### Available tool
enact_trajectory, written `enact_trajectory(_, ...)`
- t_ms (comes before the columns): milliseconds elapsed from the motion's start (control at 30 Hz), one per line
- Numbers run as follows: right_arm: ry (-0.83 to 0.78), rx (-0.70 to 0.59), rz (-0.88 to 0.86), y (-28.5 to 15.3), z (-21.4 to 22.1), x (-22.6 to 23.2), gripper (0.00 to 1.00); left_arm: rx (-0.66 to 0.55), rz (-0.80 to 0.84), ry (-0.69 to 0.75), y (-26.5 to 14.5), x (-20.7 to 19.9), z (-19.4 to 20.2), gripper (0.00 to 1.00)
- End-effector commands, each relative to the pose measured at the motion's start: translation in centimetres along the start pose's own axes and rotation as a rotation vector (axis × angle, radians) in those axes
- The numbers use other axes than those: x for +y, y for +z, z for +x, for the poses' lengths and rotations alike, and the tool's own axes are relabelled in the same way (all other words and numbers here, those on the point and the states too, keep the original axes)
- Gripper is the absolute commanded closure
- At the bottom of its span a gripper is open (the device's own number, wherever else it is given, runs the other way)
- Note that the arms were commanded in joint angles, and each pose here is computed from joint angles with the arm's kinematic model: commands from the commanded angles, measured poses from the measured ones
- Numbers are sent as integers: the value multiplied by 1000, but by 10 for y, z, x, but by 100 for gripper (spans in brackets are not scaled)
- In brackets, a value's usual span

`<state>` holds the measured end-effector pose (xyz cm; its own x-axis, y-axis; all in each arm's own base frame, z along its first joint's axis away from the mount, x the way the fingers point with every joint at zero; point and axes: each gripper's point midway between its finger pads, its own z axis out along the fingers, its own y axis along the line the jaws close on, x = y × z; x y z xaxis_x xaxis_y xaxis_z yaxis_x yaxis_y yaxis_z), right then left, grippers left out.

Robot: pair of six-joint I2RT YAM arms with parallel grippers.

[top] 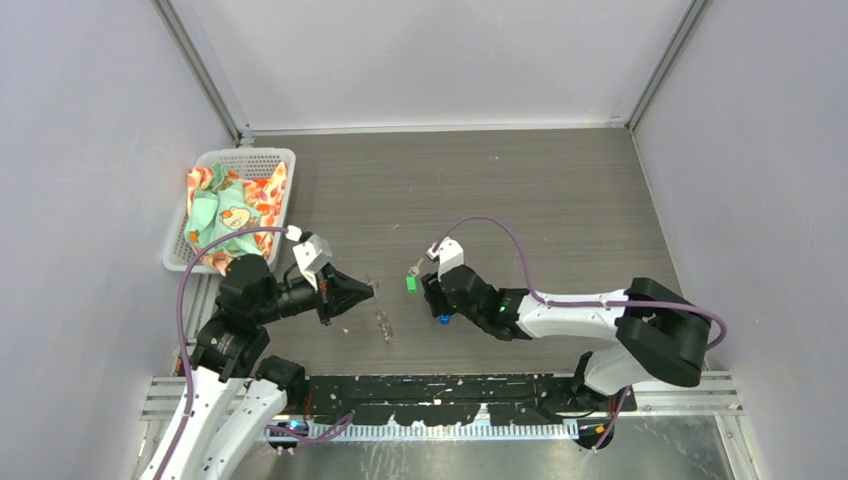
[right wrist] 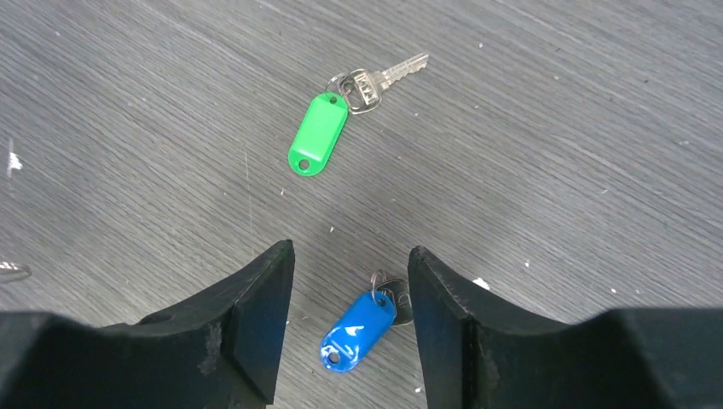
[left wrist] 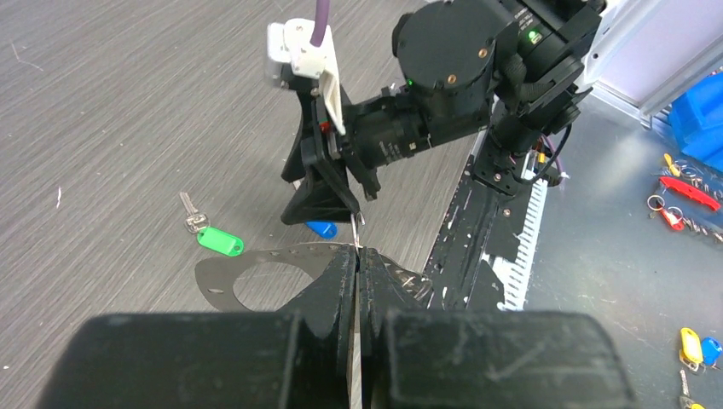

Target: Put the keys on the keyring

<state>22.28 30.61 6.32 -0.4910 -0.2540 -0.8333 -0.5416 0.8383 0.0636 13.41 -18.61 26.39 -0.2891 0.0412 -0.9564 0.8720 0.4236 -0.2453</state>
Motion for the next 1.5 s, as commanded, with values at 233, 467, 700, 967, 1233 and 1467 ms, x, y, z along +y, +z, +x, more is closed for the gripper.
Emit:
enact_trajectory(233,3,78,-46,-4,17,0,42,-51,15,32,-5,-10,-24,100)
enact_trajectory(467,-34,97,-11,2,23,-6,49,-49,12,30,-4,-8,-24,99)
enact_trajectory(700,-10,53,12,5,14,-8,56,-46,12,24,-3,-7,-25,100)
enact_trajectory(967,-20,61,9,9,16,-6,61,-48,11,24,-3,-8,-25,100)
enact_trajectory(1233,-22,79,2,9,20,-5,78,-47,10,23,-3,-7,-26,100)
enact_trajectory(1467,-27,70,-4,9,15,-4,97,-47,11,20,-3,-7,-26,100)
